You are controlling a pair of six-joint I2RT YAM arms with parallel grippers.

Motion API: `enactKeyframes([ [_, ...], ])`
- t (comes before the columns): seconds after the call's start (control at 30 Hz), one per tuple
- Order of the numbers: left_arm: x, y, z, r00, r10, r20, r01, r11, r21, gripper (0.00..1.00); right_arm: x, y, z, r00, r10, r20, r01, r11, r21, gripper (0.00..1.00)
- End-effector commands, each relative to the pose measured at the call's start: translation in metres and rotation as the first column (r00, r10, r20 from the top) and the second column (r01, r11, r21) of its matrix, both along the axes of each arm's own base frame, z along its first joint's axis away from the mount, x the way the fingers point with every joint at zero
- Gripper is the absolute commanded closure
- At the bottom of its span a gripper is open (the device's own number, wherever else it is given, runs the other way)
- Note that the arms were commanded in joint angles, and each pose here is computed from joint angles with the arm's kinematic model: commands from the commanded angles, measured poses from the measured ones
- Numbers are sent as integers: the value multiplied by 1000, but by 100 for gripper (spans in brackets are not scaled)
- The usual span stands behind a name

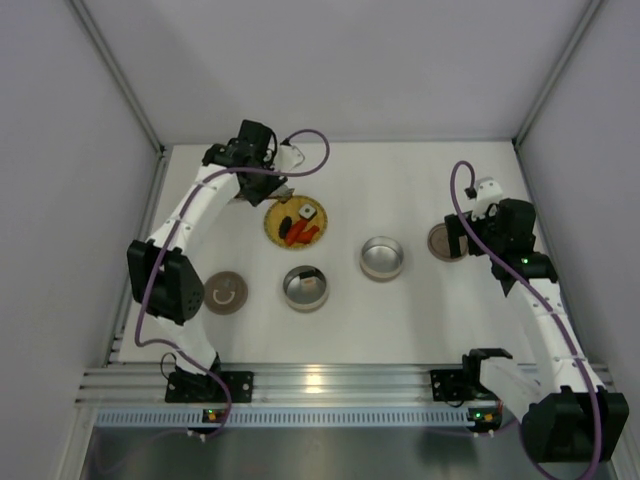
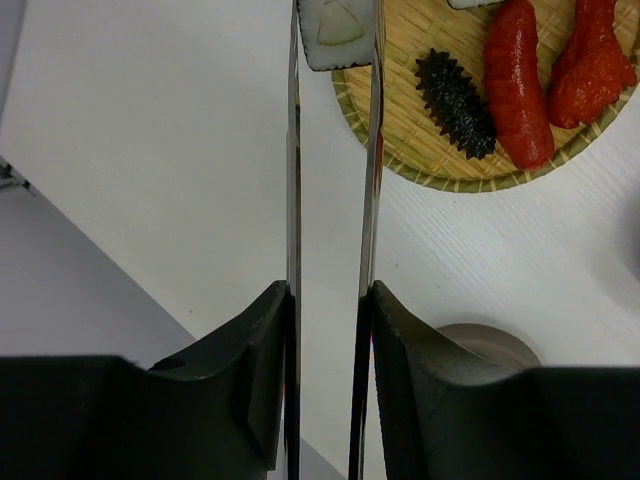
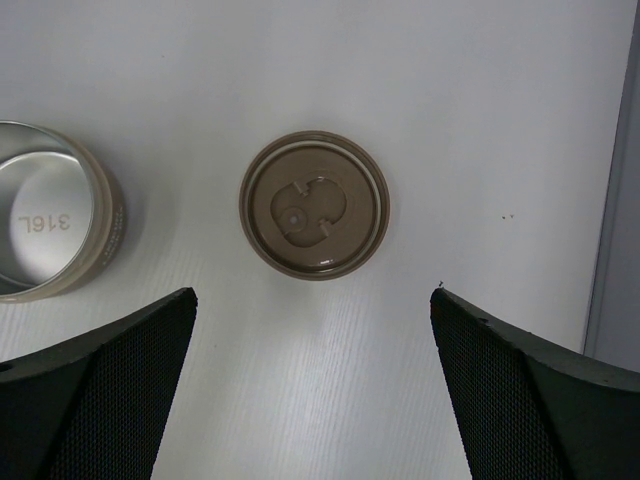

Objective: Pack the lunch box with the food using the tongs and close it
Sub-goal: Pick up the fake food from the plate, then place the fake food in the packing box.

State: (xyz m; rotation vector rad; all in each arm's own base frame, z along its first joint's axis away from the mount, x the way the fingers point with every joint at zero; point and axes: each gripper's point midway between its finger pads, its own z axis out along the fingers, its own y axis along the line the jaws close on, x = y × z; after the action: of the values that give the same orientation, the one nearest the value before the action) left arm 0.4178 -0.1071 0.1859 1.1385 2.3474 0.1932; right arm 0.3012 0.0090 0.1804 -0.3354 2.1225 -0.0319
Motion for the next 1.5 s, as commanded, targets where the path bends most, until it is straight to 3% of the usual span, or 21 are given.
enactKeyframes([
  [0.0,-6,2,75,983,-30,181,35,999,-25,88,11,5,23,997,15,72,-16,1000,4,1],
  [0.27,-66,-7,91,973,-148,178,132,987,95,89,11,5,28,997,15,78,-16,1000,4,0],
  [0.47,-134,-25,78,968,-235,93,223,967,124,87,9,5,27,997,15,76,-16,1000,7,1],
  [0.8,-207,-26,43,947,-317,-48,320,928,188,87,9,5,27,997,8,74,-9,1000,13,1],
  [1.23,-228,-35,30,916,-384,-113,399,899,179,81,7,5,21,998,5,63,-6,1000,12,1],
  [1.47,-220,-36,28,921,-378,-91,389,895,217,69,7,4,20,998,3,61,-4,1000,12,1],
])
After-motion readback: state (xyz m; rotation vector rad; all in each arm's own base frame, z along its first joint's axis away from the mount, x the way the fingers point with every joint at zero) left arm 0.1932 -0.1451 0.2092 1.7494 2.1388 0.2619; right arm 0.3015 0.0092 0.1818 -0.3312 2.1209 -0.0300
